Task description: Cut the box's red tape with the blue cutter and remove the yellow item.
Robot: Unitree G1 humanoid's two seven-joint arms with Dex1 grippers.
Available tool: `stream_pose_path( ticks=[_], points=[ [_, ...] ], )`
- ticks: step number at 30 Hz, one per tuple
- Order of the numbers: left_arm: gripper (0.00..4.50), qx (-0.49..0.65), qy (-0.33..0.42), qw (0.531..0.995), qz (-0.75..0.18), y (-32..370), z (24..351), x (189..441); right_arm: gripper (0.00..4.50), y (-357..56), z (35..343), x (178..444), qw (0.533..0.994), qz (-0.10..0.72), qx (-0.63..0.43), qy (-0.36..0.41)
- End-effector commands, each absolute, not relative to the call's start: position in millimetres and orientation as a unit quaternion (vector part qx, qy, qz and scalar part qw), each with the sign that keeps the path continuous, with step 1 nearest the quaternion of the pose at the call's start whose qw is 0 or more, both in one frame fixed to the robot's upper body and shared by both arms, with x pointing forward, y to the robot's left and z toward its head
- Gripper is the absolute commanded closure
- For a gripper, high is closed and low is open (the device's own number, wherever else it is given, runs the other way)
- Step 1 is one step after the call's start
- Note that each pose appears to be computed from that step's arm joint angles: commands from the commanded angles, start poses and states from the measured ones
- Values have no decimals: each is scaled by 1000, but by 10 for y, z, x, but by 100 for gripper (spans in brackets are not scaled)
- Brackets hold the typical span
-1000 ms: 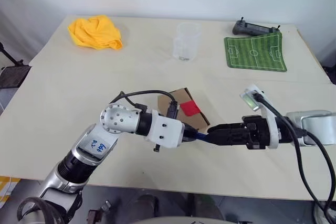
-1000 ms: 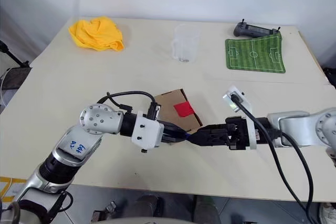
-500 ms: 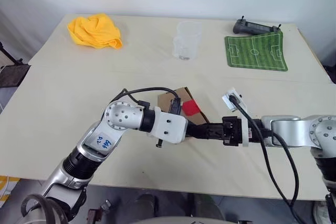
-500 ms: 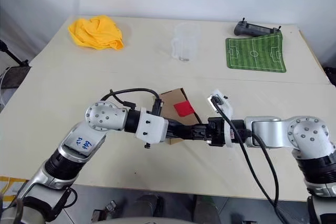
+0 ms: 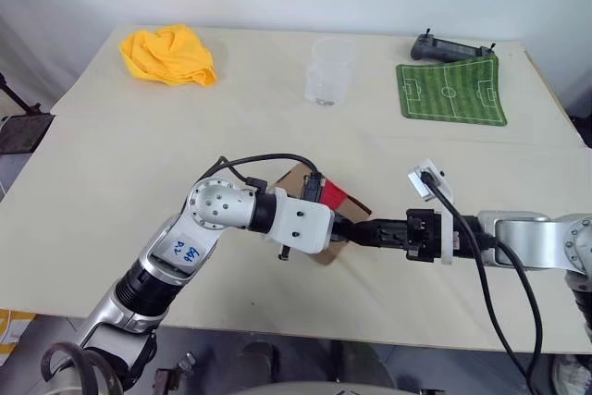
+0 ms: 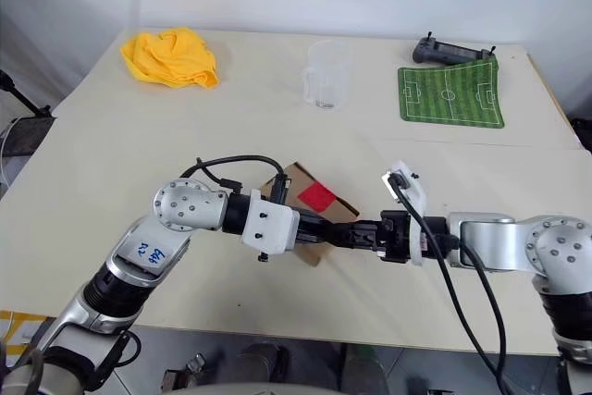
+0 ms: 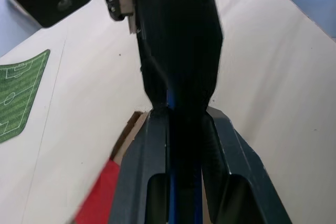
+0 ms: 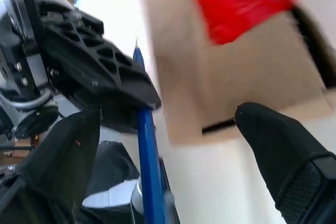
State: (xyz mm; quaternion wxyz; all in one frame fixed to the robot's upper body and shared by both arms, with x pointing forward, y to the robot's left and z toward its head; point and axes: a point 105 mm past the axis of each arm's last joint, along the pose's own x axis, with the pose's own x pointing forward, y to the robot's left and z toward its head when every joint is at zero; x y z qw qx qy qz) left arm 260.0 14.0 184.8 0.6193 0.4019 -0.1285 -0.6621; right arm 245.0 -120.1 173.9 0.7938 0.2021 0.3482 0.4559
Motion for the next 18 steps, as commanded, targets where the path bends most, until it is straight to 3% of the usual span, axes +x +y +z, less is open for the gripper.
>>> stream_pose_path(
  ticks=[1, 18],
  points=[
    [406, 407, -152, 615, -658, 113, 1938, 2574, 3, -1296, 1798, 2375, 790, 463, 189, 354],
    [406, 391, -160, 621, -660, 59, 1961, 2564, 3, -1323, 1947, 2538, 805, 454, 186, 335]
  ],
)
